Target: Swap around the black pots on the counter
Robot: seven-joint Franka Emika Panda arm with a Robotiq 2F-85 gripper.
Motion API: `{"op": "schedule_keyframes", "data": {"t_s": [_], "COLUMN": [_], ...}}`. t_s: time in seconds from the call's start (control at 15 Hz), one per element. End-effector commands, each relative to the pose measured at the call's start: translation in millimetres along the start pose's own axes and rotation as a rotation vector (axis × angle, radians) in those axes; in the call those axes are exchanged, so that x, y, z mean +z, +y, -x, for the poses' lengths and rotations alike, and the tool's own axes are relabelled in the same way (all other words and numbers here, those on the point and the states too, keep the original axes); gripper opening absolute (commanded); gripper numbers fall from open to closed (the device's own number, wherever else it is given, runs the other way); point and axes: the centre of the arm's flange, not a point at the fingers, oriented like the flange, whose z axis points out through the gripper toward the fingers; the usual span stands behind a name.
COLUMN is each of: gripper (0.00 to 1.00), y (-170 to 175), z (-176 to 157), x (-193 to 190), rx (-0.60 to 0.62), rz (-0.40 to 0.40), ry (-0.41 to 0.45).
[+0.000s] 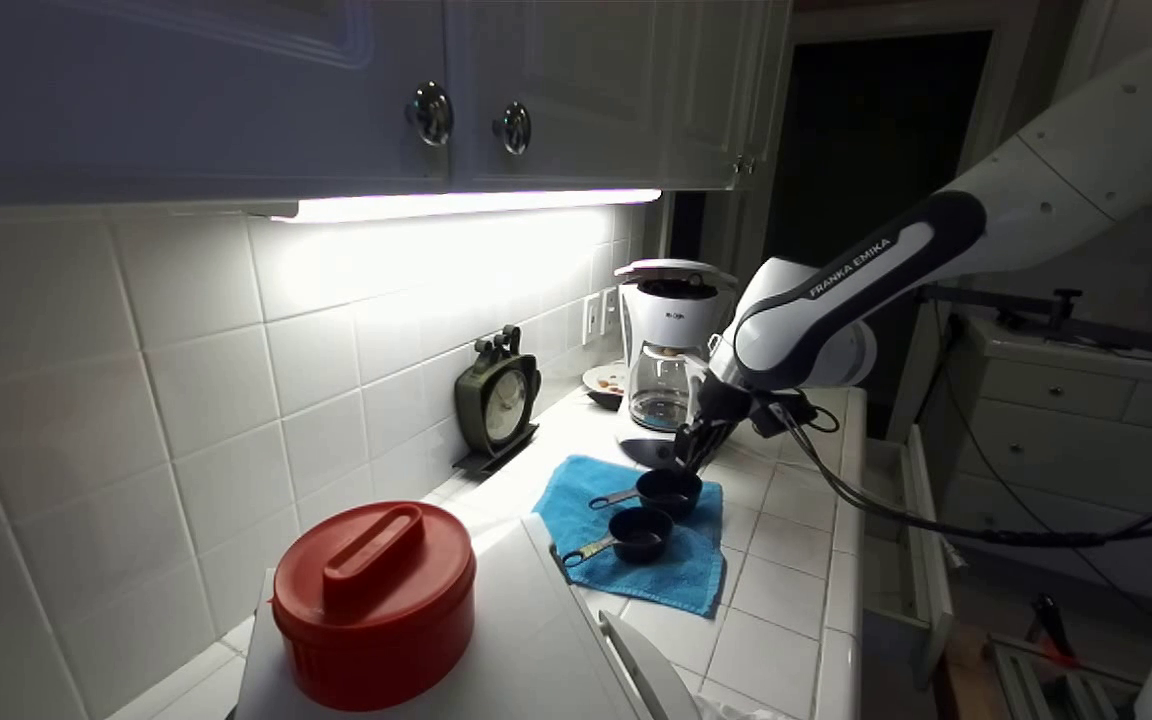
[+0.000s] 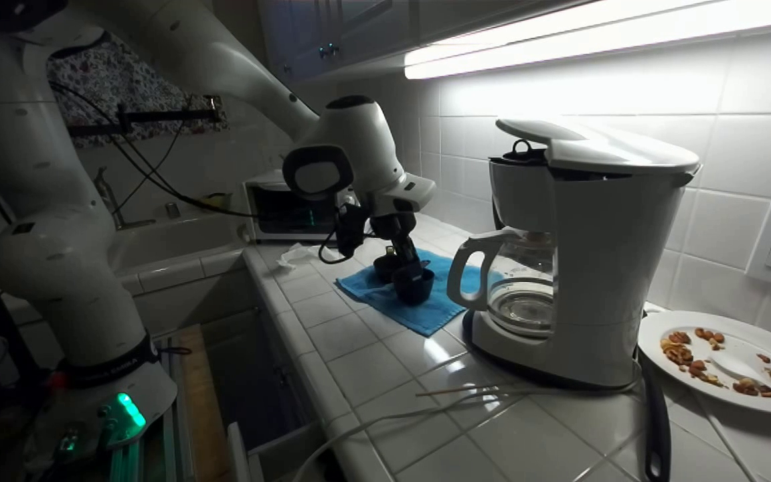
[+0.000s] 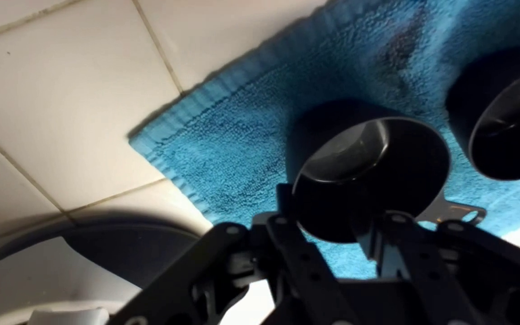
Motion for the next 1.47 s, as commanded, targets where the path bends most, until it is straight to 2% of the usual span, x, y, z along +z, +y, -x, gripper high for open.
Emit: {"op": "schedule_keyframes", "data": {"t_s": [0.0,0.27,0.33,0.47,0.73,1.07,1.4], "gripper": [0.69,0.97,0.99,1.0,1.0,1.0,1.0], "y": [-18,-39,-43,-54,-81,-96,-98], "z": [4,1,-1,-2,7,14,19], "x": [-26,-39,-40,-37,-25,-12,5], "rx": [-0.039,-0.11,-0.136,-0.22,-0.457,-0.632,-0.732], "rz": [-0.013,-0.074,-0.094,-0.149,-0.195,-0.156,-0.064], "ry": [0.029,0.064,0.069,0.05,0.001,-0.047,-0.107]}}
